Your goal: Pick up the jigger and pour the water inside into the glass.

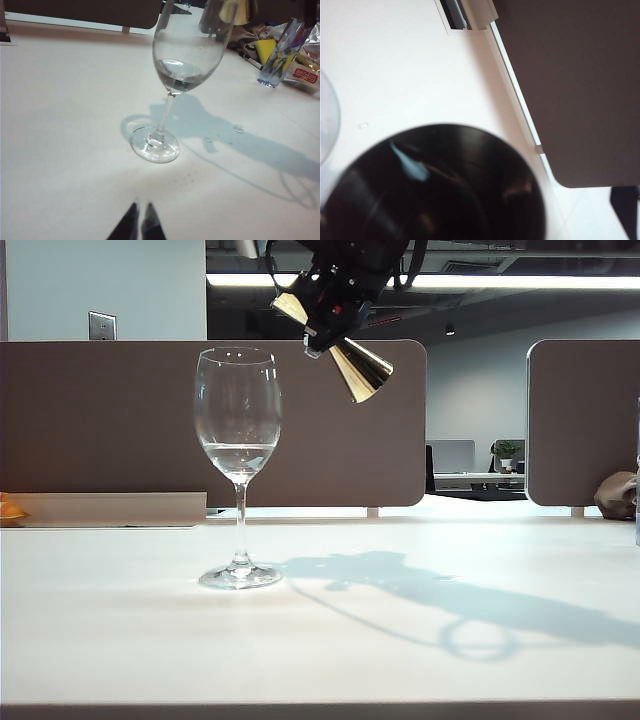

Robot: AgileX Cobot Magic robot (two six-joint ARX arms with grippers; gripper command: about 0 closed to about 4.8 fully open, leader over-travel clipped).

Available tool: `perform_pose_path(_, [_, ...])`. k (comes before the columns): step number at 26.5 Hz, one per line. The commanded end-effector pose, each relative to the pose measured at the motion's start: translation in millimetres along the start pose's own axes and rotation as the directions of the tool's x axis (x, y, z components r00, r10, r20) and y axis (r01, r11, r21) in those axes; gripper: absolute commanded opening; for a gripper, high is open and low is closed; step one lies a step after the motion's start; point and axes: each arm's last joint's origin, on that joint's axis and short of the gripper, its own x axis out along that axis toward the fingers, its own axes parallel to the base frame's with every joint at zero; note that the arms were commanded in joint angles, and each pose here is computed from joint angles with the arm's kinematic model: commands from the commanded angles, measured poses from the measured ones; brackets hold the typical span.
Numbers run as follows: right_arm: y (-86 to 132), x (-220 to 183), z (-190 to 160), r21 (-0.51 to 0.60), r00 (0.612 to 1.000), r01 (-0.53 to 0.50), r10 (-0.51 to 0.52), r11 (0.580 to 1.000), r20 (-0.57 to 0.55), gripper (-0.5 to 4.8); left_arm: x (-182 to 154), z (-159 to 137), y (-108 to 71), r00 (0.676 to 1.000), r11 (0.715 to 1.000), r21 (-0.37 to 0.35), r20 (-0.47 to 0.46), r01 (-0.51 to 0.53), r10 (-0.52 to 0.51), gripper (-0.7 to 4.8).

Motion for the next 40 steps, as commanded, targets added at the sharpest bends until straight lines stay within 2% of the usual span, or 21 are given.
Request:
perform_pose_path(1, [-3, -4, 6, -0.044, 0.999, 0.036, -0.035, 0.998, 0.022, -0.01, 0, 0, -0.5, 1.000, 1.000, -0.010, -0.008, 0.009, -0.009, 0.23])
perform_pose_path(14, [1, -3, 9, -0.115, 0.999, 0.049, -0.048, 0.992, 0.008, -0.01, 0, 0, -0.5, 1.000, 1.000, -0.010, -0.008, 0.009, -0.009, 0.23])
perform_pose_path(22, [0, -3, 9, -0.210, 0.999, 0.054, -0.053, 0.976, 0.008, -0.01, 0, 0, -0.5, 1.000, 1.000, -0.010, -0.008, 0.009, -0.009, 0.23])
perform_pose_path(36, [0, -5, 17, -0.215, 0.995, 0.083, -0.069, 0.973, 0.074, -0.01, 0, 0, -0.5, 1.000, 1.000, -0.010, -0.008, 0.009, -0.009, 0.23])
perform_pose_path(40, [2, -6, 20, -0.285, 0.994, 0.090, -0.068, 0.954, 0.086, -0.01, 0, 0, -0.5, 1.000, 1.000, -0.010, -0.008, 0.009, -0.009, 0.23])
